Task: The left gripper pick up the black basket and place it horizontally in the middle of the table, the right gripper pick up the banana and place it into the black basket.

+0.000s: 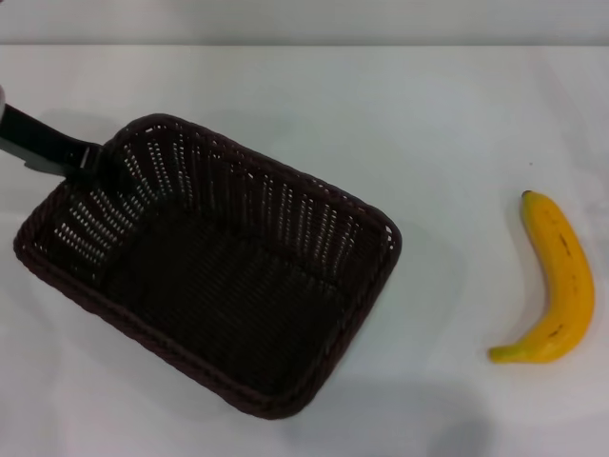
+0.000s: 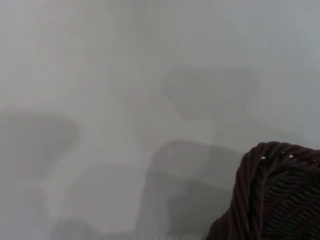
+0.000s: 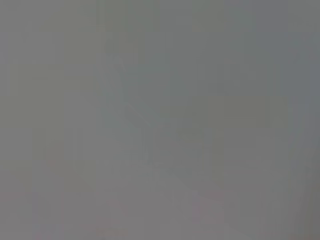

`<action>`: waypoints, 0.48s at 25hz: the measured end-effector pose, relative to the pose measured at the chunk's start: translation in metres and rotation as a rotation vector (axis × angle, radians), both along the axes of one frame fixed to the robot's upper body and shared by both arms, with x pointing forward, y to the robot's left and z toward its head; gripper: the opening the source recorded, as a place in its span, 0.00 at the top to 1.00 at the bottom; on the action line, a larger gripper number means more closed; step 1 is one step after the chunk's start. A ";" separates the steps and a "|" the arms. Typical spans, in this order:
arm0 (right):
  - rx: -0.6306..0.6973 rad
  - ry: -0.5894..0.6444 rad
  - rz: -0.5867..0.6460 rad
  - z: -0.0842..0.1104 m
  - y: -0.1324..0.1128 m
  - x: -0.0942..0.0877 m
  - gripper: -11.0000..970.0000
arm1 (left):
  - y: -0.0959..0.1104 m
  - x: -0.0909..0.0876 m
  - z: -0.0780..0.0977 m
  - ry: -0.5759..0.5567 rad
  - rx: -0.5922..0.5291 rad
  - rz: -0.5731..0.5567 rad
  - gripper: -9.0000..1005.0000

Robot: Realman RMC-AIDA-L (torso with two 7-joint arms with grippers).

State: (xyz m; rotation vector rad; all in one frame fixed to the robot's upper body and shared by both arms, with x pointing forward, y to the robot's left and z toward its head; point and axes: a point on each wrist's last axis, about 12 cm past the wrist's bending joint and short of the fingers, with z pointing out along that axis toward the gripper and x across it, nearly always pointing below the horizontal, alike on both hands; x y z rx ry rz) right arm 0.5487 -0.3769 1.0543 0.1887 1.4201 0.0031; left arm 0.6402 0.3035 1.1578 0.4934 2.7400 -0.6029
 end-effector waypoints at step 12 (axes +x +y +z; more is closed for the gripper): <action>0.002 0.000 0.003 -0.001 0.001 0.000 0.13 | 0.035 -0.017 -0.001 -0.015 -0.248 0.171 0.84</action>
